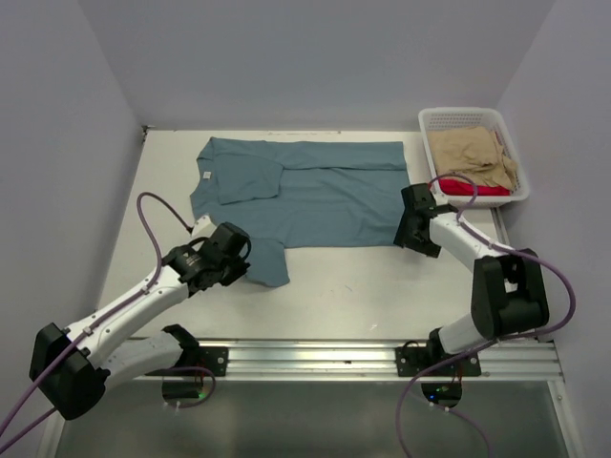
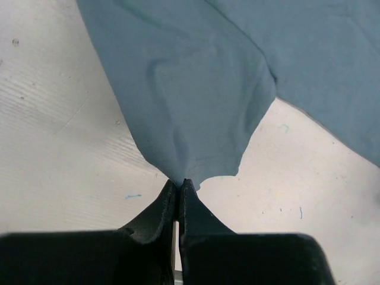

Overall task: Fold and stack the t-shirts
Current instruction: Fold the tshirt

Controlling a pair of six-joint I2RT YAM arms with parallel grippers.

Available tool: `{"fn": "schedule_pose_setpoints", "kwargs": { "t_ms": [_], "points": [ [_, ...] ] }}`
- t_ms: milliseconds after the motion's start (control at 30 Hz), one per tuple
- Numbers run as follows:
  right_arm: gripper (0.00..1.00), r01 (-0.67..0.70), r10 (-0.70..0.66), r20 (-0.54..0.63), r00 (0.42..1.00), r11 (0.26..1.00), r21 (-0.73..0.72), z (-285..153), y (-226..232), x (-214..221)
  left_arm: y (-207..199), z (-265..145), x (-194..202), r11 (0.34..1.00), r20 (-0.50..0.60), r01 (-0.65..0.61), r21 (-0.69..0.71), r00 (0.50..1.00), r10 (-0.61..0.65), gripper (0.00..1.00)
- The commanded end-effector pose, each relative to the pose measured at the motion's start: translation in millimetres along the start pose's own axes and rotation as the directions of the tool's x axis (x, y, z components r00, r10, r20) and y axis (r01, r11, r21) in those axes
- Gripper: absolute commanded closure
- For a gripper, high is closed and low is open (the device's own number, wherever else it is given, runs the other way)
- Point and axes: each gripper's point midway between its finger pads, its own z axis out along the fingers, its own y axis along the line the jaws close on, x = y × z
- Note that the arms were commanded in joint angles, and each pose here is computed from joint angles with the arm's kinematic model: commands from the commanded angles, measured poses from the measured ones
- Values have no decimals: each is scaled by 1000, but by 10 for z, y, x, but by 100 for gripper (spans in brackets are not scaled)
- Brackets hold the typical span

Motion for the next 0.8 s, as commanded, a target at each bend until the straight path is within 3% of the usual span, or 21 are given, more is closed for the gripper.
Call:
{"fn": "schedule_pose_setpoints", "kwargs": {
  "t_ms": [0, 767],
  "points": [
    [31, -102, 102, 2, 995, 994, 36, 192, -58, -1, -171, -154, -175, 998, 52, -42, 54, 998, 39, 100],
    [37, -133, 130, 62, 990, 990, 42, 478, -17, -369, -267, -250, -225, 991, 62, -83, 102, 995, 77, 100]
  ]
}}
